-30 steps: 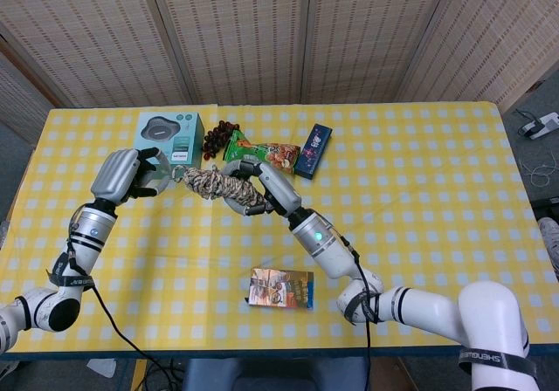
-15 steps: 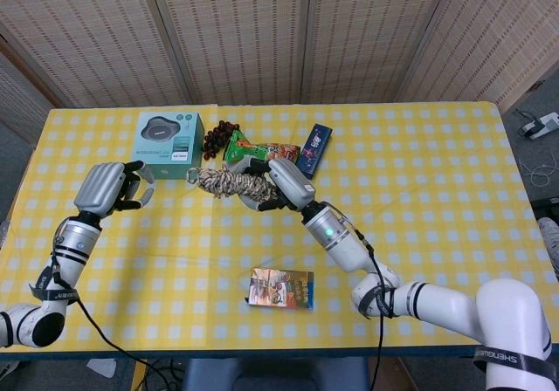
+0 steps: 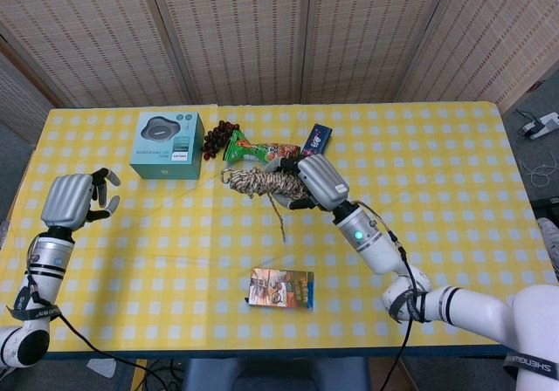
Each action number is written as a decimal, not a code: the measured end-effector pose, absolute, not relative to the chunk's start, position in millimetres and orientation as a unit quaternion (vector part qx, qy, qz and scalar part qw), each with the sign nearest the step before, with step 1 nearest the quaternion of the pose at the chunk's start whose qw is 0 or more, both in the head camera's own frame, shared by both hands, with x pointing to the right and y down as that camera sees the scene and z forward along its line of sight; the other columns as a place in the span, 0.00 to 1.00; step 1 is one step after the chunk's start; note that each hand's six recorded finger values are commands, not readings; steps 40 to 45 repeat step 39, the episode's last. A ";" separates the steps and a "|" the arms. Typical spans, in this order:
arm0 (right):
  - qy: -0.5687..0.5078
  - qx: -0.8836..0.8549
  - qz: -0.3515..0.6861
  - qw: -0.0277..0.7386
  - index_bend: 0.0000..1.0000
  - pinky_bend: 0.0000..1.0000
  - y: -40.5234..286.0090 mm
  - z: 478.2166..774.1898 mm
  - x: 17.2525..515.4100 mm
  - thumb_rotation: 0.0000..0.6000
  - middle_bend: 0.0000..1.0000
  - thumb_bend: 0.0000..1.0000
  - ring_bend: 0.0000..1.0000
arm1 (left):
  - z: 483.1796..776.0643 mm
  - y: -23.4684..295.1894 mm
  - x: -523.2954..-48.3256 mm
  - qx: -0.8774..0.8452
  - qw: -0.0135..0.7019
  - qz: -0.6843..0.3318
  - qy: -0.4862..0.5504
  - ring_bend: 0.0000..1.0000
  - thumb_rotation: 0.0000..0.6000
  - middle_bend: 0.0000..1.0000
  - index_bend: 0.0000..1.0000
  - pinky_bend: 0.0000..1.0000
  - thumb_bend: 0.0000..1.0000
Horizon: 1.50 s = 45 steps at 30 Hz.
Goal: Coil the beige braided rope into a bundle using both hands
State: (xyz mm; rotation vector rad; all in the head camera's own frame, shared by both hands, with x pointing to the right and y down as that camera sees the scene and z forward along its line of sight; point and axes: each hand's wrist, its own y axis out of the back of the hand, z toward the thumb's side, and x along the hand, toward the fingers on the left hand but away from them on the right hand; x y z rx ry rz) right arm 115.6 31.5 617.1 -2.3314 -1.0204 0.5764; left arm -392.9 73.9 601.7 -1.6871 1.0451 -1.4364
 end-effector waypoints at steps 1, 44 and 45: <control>-0.379 -0.860 0.215 0.266 0.90 0.51 31.8 616.8 120.6 1.00 0.68 0.43 0.51 | 601.7 75.4 -396.6 -0.642 0.344 -0.557 0.399 0.55 1.00 0.63 0.48 0.69 0.37; -0.412 -0.809 0.265 0.324 0.90 0.51 53.6 590.1 231.7 1.00 0.68 0.45 0.51 | 578.0 213.3 -485.5 -0.537 0.342 -0.657 0.404 0.32 1.00 0.36 0.24 0.42 0.35; -0.412 -0.809 0.265 0.324 0.90 0.51 53.6 590.1 231.7 1.00 0.68 0.45 0.51 | 578.0 213.3 -485.5 -0.537 0.342 -0.657 0.404 0.32 1.00 0.36 0.24 0.42 0.35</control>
